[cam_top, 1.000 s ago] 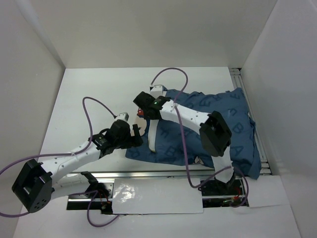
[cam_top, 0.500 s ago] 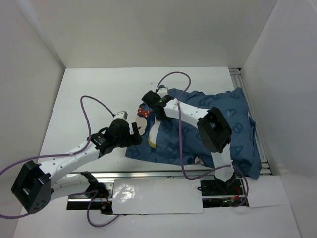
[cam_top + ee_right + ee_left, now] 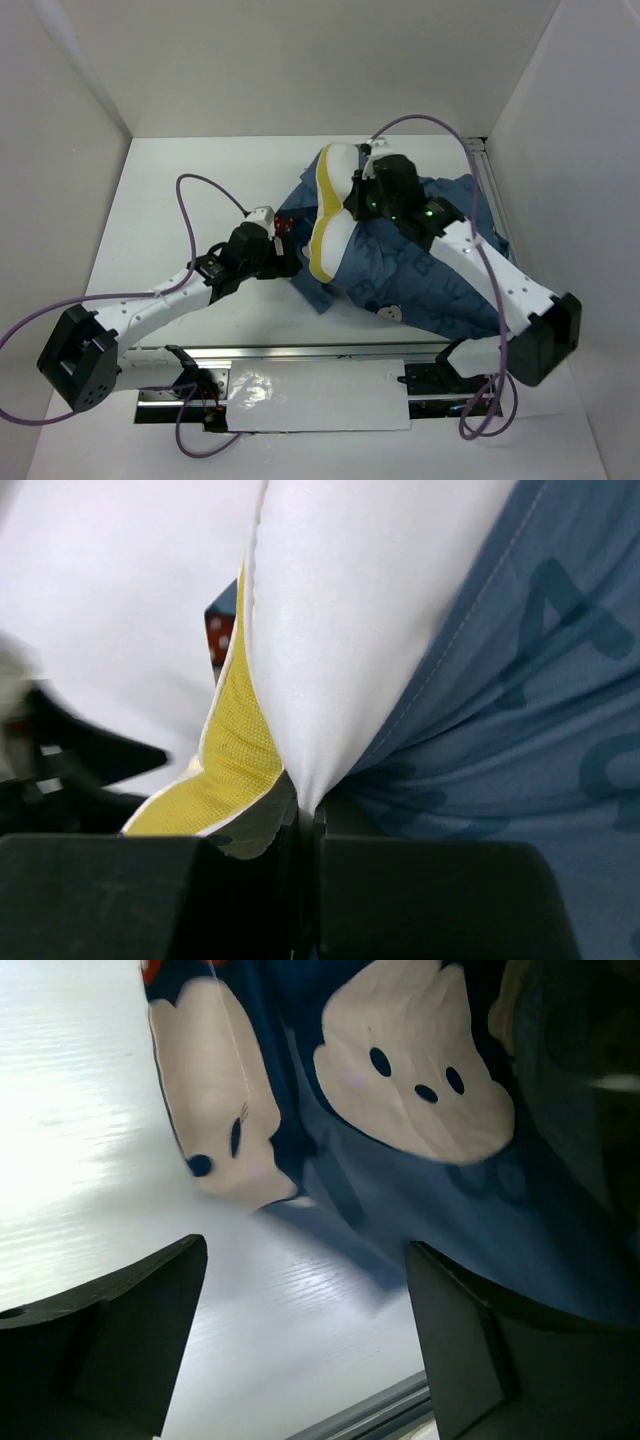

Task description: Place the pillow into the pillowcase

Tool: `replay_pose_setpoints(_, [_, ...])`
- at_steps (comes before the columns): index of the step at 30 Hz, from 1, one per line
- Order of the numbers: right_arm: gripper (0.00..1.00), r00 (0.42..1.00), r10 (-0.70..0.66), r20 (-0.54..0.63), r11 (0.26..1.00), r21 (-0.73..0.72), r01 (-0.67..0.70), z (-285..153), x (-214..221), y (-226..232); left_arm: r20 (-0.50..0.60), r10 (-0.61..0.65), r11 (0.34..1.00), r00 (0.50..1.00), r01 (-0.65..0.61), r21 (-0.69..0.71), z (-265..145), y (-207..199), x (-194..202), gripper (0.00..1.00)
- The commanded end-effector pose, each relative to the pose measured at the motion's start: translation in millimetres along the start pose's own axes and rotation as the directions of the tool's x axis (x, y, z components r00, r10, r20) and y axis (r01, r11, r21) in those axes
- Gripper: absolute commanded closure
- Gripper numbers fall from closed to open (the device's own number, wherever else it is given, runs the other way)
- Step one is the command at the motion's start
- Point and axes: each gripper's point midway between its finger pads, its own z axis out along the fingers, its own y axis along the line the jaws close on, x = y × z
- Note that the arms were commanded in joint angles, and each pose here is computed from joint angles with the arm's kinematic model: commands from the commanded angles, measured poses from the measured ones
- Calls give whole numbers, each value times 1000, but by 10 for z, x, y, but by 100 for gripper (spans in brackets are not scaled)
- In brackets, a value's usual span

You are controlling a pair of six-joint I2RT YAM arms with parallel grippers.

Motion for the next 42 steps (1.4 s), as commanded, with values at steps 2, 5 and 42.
replay_pose_setpoints(2, [100,975,-43,218,954,-281,105,-509,-567,505,92,3,982,996,-20,186,5,-447,-324,8])
replay_pose_setpoints(5, [100,971,-40,236,944,-308,114,-661,-563,521,138,-17,972,990,-16,236,-2,-622,-515,8])
replay_pose_setpoints(42, [100,946,119,302,746,-656,115,-1307,-841,1108,456,56,971,888,-155,184,207,-686,-919,0])
